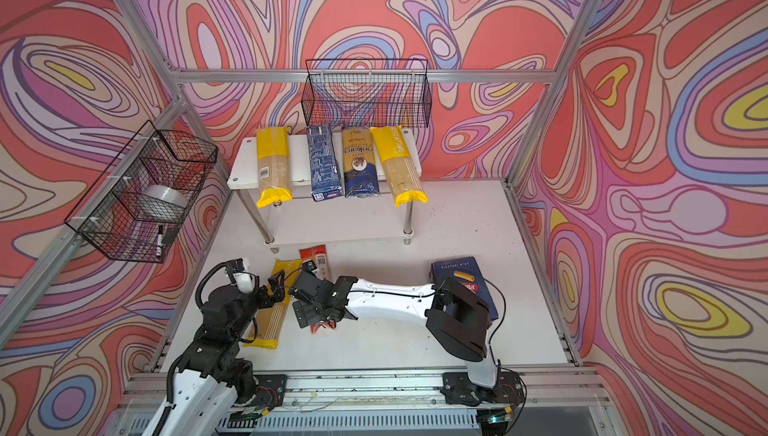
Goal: Place and organize the pasta boxes and bags onto the shelf
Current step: 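Close the right gripper on the red-and-white spaghetti bag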
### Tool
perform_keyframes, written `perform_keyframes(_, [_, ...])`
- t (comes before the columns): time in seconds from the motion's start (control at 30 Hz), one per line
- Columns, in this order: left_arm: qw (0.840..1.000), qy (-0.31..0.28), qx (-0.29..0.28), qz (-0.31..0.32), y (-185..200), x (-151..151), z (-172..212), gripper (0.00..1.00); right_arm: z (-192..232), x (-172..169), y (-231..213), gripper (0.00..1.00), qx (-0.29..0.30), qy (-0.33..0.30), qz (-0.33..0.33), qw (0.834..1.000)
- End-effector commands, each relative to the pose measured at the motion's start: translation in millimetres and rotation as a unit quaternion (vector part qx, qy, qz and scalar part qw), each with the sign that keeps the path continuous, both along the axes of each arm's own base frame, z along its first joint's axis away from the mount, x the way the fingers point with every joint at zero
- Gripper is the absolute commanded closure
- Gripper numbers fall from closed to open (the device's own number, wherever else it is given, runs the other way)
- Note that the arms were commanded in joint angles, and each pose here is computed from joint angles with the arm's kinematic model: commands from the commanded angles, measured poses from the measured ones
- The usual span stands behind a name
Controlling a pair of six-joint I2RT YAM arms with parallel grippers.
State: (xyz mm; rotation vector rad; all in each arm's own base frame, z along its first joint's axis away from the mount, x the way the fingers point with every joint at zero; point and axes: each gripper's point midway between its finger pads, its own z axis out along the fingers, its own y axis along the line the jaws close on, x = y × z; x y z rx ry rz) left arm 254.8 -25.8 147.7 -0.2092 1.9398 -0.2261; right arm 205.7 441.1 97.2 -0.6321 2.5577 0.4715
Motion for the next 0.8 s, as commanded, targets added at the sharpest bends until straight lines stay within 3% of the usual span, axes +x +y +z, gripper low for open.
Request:
perform_keyframes(0.0, [1.000, -0.005, 0.003, 0.005, 2.2, 0.3, 5.9, 0.00, -8.6, 20.8, -5.0, 0.02, -0.016, -0.034, -0.026, 0.999])
perform_keyframes(0.77, [1.000, -0.015, 0.001, 0.016, 6.4, -3.9, 7.8, 0.00, -73.8, 24.6, 6.7, 0.02, -0.023, 0.020, -0.051, 0.998])
